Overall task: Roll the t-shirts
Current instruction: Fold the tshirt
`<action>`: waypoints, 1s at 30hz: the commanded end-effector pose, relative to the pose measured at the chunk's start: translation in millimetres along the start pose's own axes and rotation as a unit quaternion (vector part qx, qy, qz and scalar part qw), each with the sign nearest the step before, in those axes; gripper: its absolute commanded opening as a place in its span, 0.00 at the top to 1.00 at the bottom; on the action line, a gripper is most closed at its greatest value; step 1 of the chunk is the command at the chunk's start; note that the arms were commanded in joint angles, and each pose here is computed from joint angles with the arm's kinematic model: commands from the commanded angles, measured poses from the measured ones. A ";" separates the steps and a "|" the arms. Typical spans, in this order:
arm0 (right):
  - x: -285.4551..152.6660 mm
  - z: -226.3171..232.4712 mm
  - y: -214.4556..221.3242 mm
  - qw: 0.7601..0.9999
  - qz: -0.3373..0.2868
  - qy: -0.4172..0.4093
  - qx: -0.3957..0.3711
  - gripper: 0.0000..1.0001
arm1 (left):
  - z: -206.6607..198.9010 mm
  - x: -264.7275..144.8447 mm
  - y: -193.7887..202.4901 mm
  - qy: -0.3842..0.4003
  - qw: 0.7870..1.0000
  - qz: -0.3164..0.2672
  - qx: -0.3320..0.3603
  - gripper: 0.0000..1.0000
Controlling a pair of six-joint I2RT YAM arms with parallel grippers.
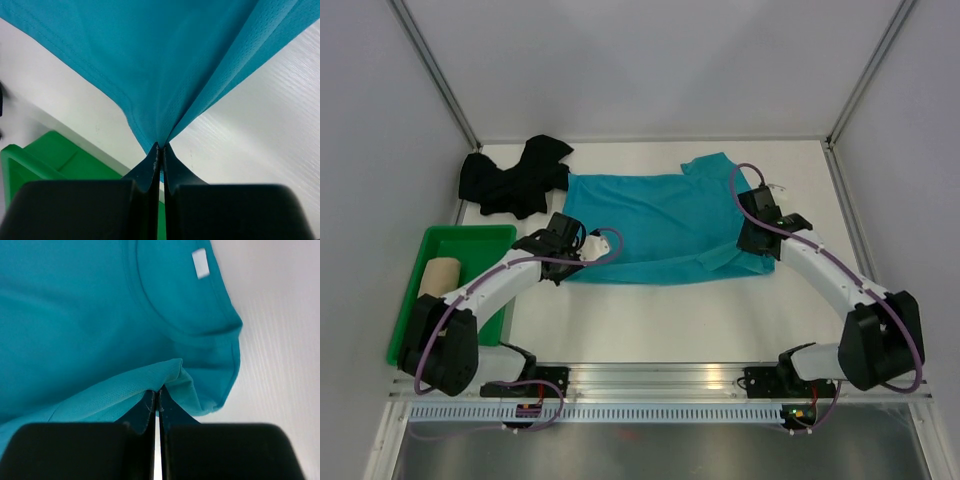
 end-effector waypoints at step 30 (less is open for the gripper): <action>94.2 21.0 -71.3 0.995 -0.028 0.054 -0.078 1.00 | 60.0 42.4 -52.0 -0.028 0.999 0.036 -0.022 0.85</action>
Point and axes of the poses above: each gripper's point midway between its finger pads, its own x axis out along the fingers, its own z axis along the line the jaws close on, y = z × x, the point moved 9 cm from there along -x, back along the fingers, and after that the axes turned 7 degrees about -x, right-handed, at the moved point
